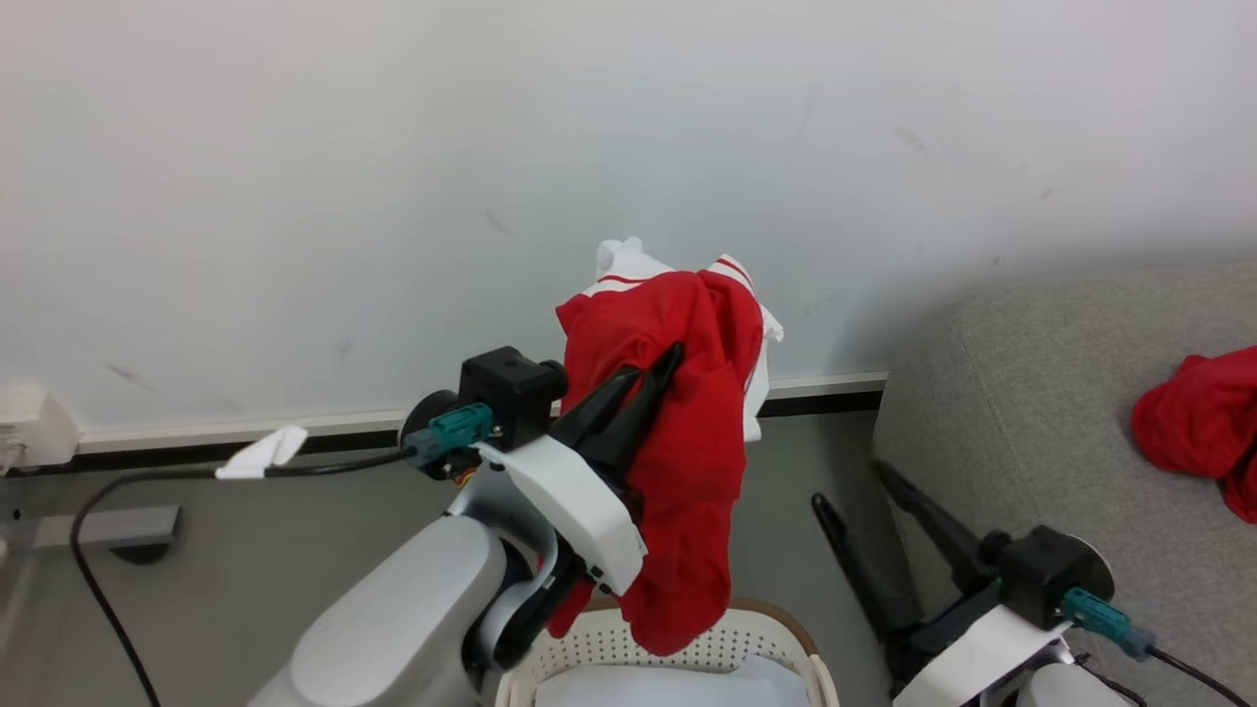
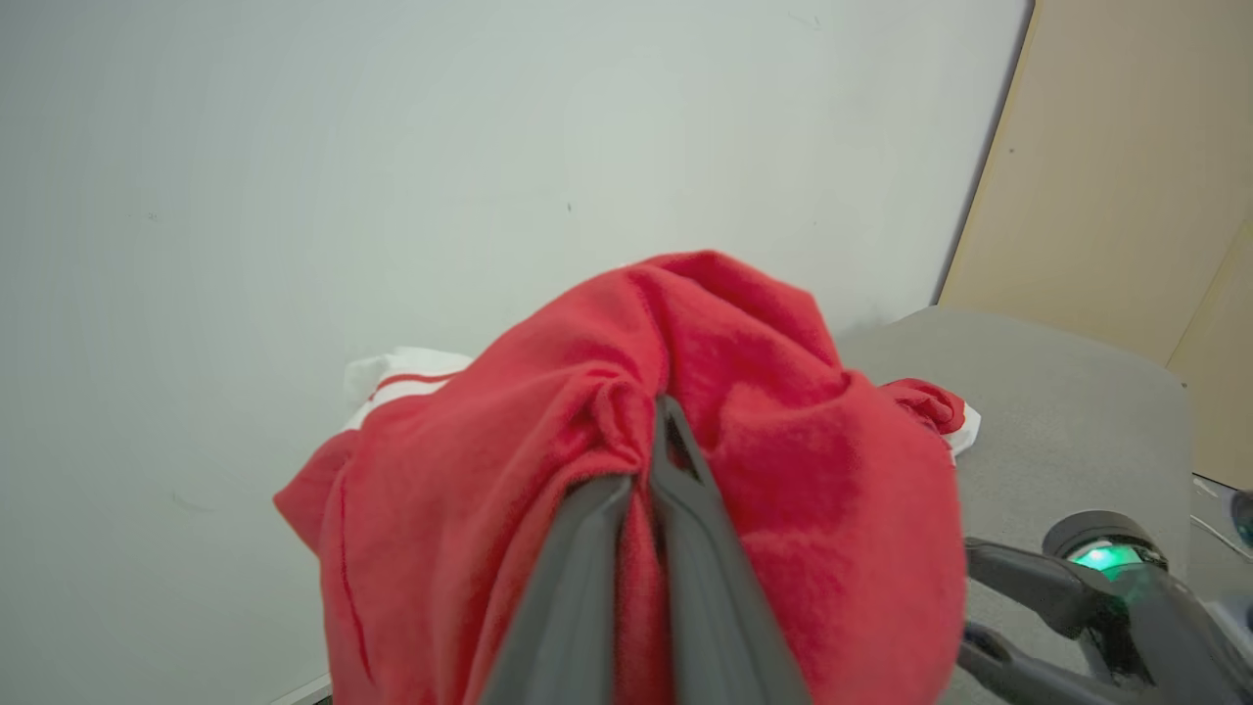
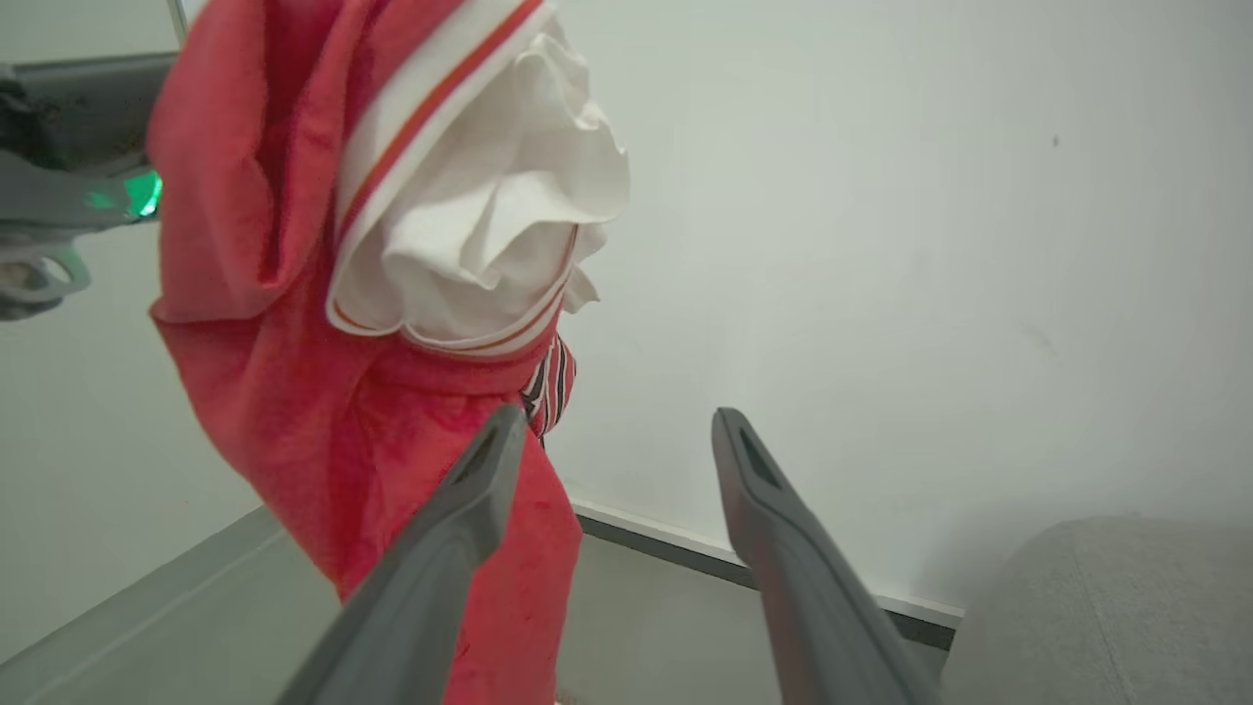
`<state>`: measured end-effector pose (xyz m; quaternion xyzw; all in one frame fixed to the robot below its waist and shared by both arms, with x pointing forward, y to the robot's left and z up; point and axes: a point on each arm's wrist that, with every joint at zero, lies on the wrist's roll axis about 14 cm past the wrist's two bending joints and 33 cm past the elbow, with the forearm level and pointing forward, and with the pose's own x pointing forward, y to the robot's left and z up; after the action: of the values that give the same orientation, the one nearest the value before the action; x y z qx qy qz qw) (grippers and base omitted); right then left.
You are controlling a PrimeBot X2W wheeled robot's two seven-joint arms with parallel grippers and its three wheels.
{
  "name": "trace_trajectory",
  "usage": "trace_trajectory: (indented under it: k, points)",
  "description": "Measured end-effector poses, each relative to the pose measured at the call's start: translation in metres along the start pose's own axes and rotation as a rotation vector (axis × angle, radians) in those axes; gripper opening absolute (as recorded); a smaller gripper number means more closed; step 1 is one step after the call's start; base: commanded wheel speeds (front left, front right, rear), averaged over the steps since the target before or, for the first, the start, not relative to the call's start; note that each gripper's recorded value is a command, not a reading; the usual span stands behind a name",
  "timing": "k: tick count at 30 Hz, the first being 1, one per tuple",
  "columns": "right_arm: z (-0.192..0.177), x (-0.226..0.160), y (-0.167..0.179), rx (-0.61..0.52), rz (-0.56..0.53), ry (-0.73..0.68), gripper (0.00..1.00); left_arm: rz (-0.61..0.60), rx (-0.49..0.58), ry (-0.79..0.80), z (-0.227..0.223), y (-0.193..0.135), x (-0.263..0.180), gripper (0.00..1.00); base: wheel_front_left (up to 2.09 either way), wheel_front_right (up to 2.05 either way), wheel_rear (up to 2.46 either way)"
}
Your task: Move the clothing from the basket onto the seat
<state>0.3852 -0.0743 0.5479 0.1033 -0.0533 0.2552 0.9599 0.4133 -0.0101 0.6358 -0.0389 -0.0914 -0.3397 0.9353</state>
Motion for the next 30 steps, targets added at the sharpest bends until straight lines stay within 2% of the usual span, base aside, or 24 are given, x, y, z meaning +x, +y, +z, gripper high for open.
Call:
trace_trajectory:
  k: [5, 10, 22, 30]
  points:
    - [-0.028, 0.013, 0.033, -0.038, 0.163, 0.128, 1.00, -0.016, -0.007, 0.000, 0.000, -0.007, -0.004, 0.00, 0.00, 0.00, 0.00]
    - [-0.046, 0.024, 0.052, -0.044, 0.260, 0.218, 1.00, -0.043, -0.010, 0.001, 0.002, -0.017, -0.009, 0.00, 0.00, 0.00, 0.00]
    - [-0.070, 0.045, 0.094, 0.018, 0.395, 0.335, 1.00, -0.128, -0.035, 0.026, 0.003, -0.053, -0.026, 0.00, 0.00, 0.00, 0.00]
    - [-0.052, 0.072, 0.105, 0.014, 0.407, 0.269, 1.00, -0.108, -0.063, 0.035, 0.005, -0.050, -0.038, 0.00, 0.00, 0.00, 0.00]
